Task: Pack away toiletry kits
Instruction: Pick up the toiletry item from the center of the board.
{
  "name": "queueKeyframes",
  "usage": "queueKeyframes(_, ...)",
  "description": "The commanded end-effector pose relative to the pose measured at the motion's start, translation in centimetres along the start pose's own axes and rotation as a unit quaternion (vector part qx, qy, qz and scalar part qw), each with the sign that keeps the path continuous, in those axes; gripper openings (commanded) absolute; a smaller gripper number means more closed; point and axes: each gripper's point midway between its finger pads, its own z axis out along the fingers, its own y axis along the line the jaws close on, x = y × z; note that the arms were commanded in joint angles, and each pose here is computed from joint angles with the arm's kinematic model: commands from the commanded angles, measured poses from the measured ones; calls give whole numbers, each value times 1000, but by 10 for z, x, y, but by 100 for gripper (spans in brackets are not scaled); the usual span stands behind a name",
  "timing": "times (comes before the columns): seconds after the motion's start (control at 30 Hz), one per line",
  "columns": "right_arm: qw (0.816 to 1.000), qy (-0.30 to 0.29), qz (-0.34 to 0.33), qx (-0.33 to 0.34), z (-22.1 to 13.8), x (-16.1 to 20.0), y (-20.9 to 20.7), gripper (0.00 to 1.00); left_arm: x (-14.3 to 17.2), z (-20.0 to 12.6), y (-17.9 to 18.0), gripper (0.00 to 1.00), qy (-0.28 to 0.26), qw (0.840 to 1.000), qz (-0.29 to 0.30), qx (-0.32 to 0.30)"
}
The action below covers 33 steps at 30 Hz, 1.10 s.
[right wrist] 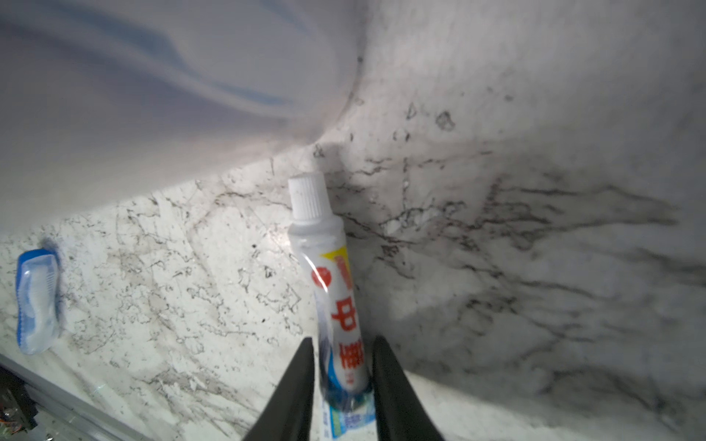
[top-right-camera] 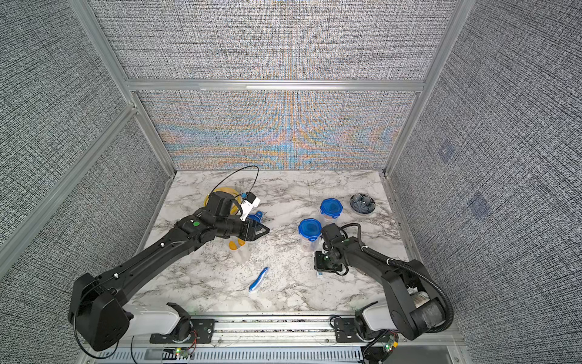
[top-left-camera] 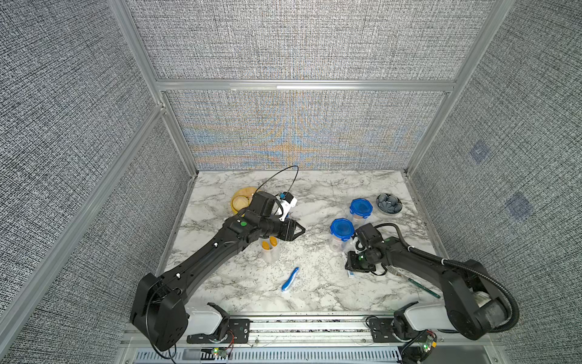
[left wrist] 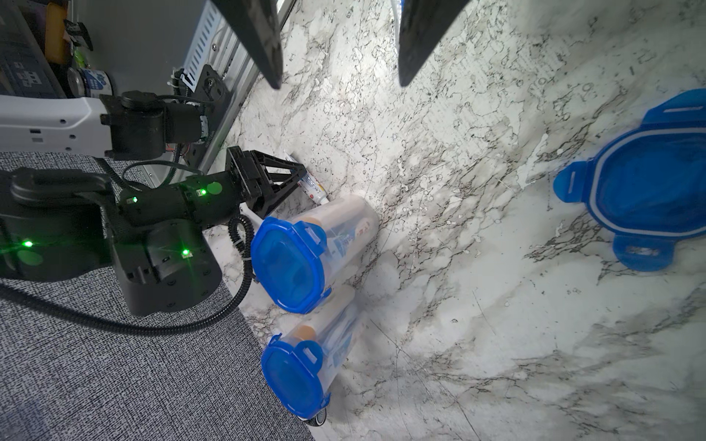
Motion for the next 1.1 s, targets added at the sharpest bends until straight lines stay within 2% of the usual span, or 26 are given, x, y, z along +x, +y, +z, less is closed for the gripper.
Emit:
queueKeyframes(0.0, 999, 0, 9, 38, 4, 7, -13, 22, -3, -3, 0, 48, -7, 1000, 9, -6)
queueKeyframes(0.17, 999, -20, 15, 38, -10, 10, -11, 14, -2, -7, 8, 47, -9, 999, 6, -32)
queueKeyframes(0.3, 998, -47, 19, 21, -35, 10, 2, 10, -5, -14, 20, 45, -25, 997, -30, -71)
queueKeyframes(0.37, 998, -60, 12, 6, -49, 12, 13, 9, -7, -17, 23, 45, -33, 996, -27, -81)
queueKeyframes(0.5, 987, -142, -50, -47, -97, 1, 55, 8, -7, -35, 37, 45, -48, 989, -37, -132)
queueKeyframes(0.63, 953, -243, -142, -112, -148, -29, 113, 8, 2, -58, 58, 45, -53, 981, -66, -177)
queueKeyframes(0.77, 908, -287, -225, -206, -167, -55, 184, 7, 21, -80, 81, 45, -55, 972, -118, -195)
queueKeyframes(0.83, 867, -319, -279, -264, -180, -65, 232, 7, 31, -94, 89, 44, -54, 967, -132, -209)
queueKeyframes(0.93, 820, -342, -348, -300, -192, -71, 288, 7, 40, -110, 92, 45, -62, 963, -137, -225)
queueKeyframes(1.0, 803, -344, -370, -316, -187, -74, 312, 7, 45, -116, 94, 45, -67, 960, -143, -230)
queueKeyframes(1.07, 799, -337, -374, -329, -177, -79, 328, 7, 49, -120, 98, 45, -68, 959, -150, -233)
